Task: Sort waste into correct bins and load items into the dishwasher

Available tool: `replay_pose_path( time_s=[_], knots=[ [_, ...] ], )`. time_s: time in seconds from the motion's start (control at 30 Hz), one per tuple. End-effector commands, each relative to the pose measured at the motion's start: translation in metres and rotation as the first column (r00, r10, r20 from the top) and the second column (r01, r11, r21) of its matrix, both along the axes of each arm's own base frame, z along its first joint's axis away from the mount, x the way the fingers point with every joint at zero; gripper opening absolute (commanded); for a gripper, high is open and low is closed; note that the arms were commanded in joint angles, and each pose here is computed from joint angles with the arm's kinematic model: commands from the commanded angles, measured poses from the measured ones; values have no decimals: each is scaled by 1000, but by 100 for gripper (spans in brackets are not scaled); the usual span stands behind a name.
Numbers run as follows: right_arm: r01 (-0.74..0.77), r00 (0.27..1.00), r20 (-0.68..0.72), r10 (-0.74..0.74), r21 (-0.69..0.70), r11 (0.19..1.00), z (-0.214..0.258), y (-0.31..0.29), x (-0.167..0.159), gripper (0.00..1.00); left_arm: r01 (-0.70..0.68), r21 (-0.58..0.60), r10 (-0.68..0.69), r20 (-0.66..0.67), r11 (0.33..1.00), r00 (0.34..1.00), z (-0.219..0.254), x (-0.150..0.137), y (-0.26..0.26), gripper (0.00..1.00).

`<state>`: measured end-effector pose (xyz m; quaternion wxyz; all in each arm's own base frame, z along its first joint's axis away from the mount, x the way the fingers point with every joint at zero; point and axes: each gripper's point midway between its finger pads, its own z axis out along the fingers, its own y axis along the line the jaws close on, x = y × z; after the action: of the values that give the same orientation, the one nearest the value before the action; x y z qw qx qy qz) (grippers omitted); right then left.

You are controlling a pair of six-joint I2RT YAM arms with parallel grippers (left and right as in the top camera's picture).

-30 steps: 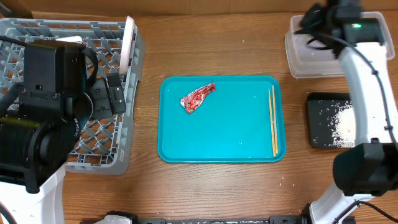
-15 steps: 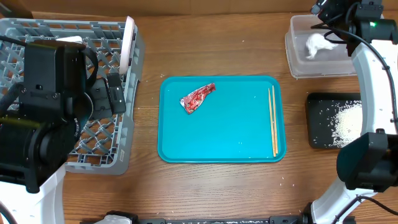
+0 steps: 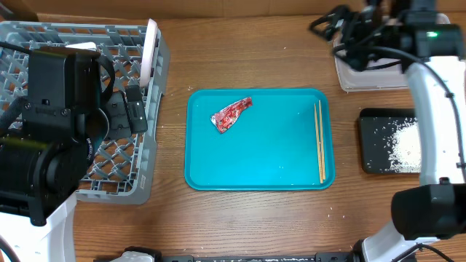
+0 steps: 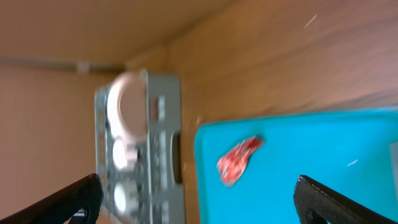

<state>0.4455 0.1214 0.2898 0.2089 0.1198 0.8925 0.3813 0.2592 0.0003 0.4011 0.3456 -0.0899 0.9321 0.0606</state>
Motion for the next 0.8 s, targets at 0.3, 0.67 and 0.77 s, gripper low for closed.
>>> replay_pose_path(
  time_s=[0.3, 0.67, 0.77],
  knots=[
    [215, 950, -137, -279, -361, 907, -82, 93, -50, 100, 6, 5, -6, -10, 1000, 1000, -2, 3, 0, 100],
    [260, 952, -71, -297, -326, 909, -125, 137, -54, 100, 6, 5, -6, -10, 1000, 1000, -2, 3, 0, 100],
    [277, 945, -89, -314, -292, 915, -135, 142, -54, 100, 6, 5, -6, -10, 1000, 1000, -2, 3, 0, 100]
  ],
)
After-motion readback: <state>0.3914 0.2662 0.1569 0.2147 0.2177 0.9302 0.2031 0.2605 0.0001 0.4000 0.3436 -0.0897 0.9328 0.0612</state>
